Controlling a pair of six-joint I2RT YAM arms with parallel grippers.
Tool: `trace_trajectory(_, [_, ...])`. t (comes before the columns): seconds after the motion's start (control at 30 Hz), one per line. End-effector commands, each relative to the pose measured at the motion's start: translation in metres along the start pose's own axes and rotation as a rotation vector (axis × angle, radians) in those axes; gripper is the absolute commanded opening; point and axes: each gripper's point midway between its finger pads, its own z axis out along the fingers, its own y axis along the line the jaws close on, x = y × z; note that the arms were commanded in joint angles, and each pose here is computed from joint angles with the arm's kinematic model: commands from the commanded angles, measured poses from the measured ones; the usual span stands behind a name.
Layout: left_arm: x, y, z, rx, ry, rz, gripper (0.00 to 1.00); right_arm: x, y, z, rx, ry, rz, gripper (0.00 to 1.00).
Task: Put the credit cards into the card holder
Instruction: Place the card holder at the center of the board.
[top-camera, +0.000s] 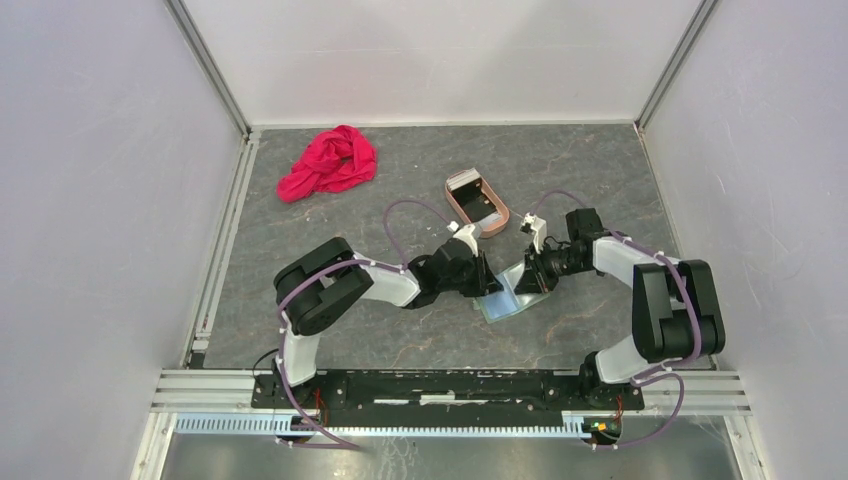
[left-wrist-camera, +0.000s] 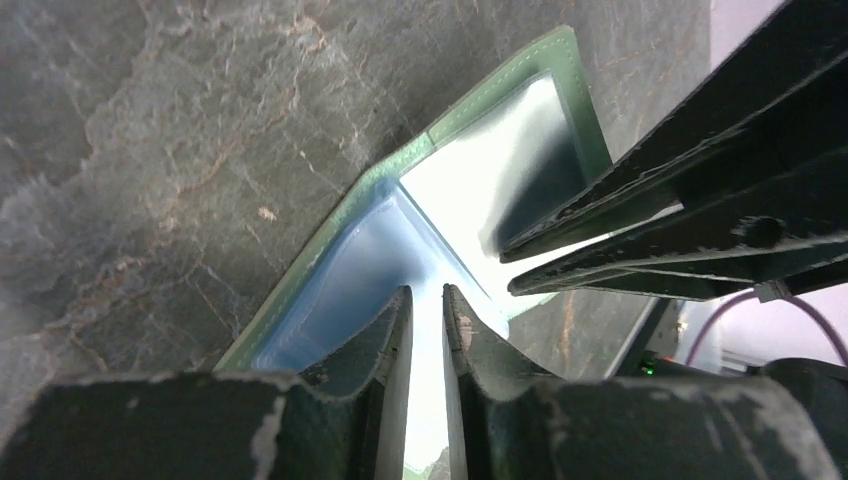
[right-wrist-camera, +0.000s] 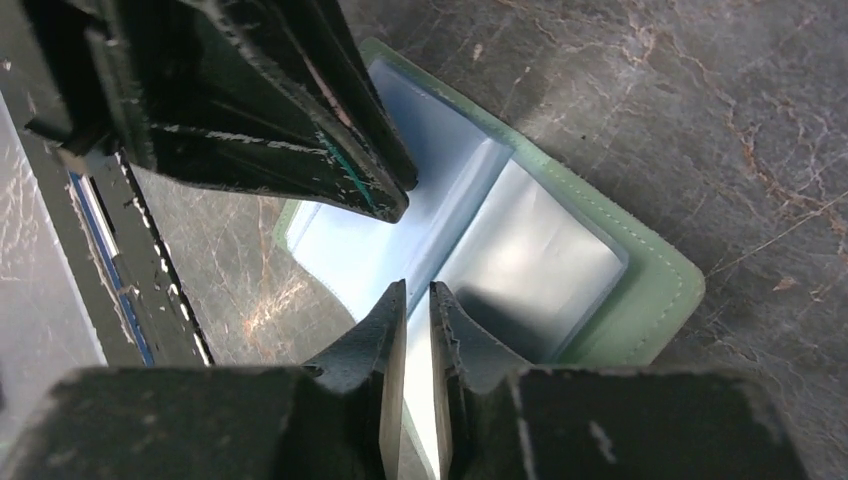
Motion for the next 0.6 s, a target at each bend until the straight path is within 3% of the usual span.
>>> trace_trajectory(0.0, [-0.009,0.027,-0.005,-0.151,0.014,0.168,0.25,0.002,-0.010,0.008,0.025,0.000,0.071,0.17])
trace_trajectory(0.17, [-0.020,0.047,-0.011,-0.193,0.036,0.178,0.25,0.007,-0.021,0.007,0.095,0.009,0.079,0.14])
trace_trajectory(0.3, [-0.023,0.053,-0.017,-0.181,0.056,0.176,0.25,-0.002,-0.008,0.008,0.026,-0.035,0.061,0.15])
trace_trajectory(0.47, [-0.033,0.029,-0.025,-0.102,0.044,0.202,0.27,0.001,0.026,0.013,-0.182,-0.045,0.035,0.19])
trace_trajectory(0.57, [-0.053,0.004,-0.037,-0.054,-0.025,0.222,0.29,0.002,0.026,0.014,-0.166,-0.043,0.020,0.19])
